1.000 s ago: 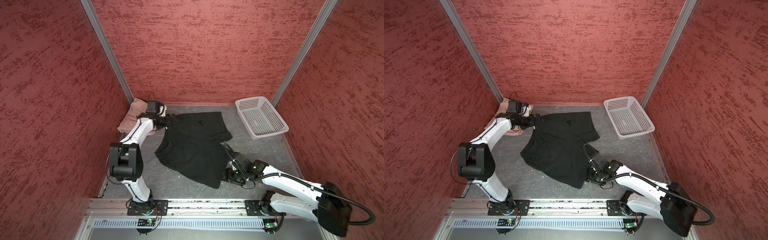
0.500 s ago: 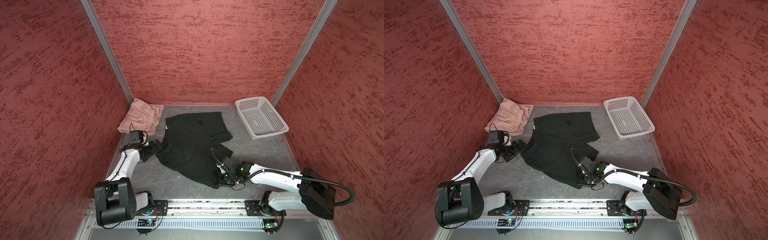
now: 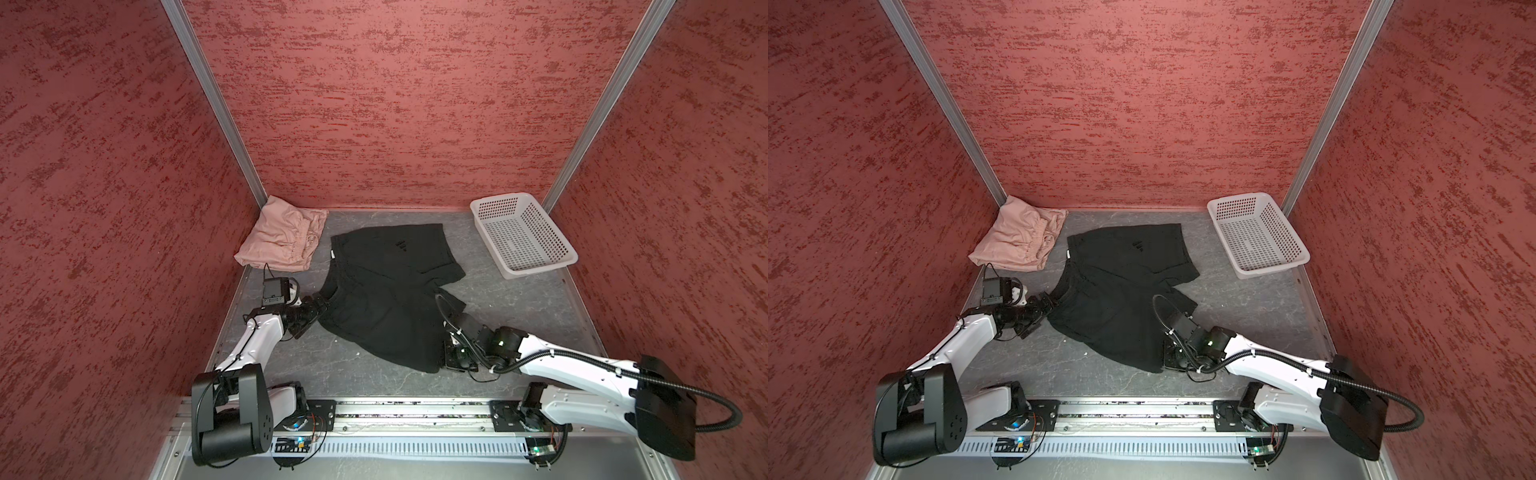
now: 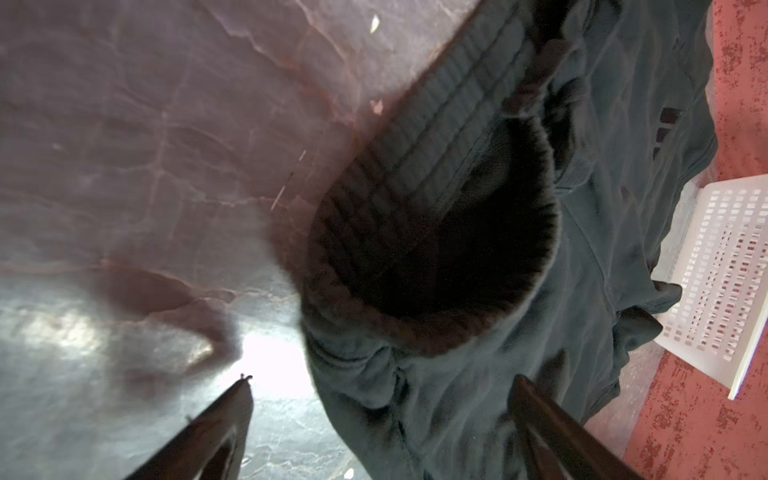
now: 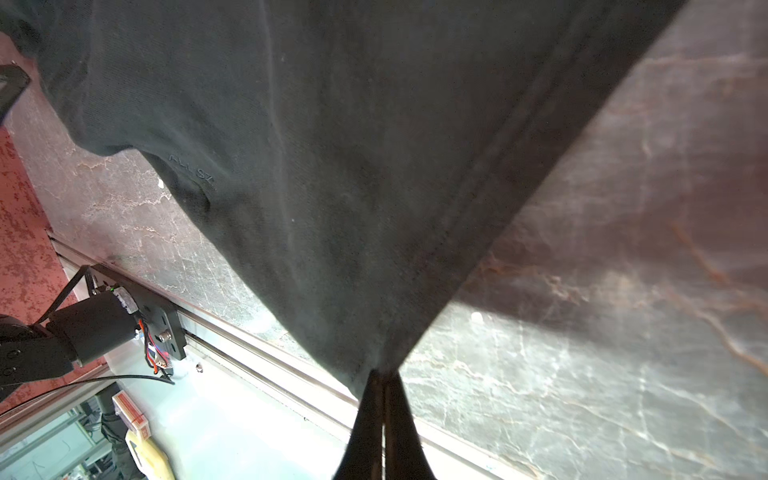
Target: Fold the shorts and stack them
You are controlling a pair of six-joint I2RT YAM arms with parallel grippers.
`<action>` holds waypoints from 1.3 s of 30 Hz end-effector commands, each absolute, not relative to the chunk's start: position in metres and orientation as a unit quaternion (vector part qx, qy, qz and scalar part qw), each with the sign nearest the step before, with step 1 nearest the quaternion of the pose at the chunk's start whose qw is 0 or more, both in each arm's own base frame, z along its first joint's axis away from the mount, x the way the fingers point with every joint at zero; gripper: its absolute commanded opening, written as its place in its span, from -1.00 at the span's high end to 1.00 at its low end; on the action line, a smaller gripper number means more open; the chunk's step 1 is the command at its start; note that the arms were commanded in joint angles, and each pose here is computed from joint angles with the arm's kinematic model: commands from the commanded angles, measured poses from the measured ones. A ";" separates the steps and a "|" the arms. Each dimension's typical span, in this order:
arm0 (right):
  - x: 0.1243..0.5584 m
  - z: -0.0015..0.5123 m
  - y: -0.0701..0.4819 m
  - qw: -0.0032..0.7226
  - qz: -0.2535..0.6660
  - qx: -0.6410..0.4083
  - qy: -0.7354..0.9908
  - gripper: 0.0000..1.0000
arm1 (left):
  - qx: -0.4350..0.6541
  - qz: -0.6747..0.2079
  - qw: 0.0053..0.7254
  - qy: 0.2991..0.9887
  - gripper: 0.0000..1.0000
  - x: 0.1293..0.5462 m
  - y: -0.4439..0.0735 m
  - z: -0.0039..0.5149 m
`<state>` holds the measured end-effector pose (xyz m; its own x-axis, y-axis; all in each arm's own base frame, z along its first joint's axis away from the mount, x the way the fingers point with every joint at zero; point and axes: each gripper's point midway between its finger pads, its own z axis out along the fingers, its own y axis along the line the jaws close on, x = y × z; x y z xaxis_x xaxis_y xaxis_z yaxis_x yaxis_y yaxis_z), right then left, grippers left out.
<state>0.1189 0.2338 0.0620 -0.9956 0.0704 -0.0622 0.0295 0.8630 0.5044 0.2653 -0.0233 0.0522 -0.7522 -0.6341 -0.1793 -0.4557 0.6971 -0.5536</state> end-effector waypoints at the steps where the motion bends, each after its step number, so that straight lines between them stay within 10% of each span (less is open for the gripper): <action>1: 0.115 0.056 0.218 0.039 0.232 0.045 0.971 1.00 | -0.299 -0.265 0.219 0.890 -0.75 0.282 -0.023 0.061; 22: 0.123 0.085 0.208 0.085 0.257 0.071 0.960 1.00 | -0.321 -0.230 0.197 0.898 -0.74 0.297 -0.016 0.019; 33: 0.128 0.091 0.201 0.098 0.249 0.071 0.961 1.00 | -0.295 -0.251 0.194 0.901 0.98 0.296 -0.036 0.036; 39: 0.134 0.099 0.189 0.115 0.234 0.071 0.963 1.00 | -0.294 -0.255 0.214 0.896 1.00 0.278 -0.037 0.078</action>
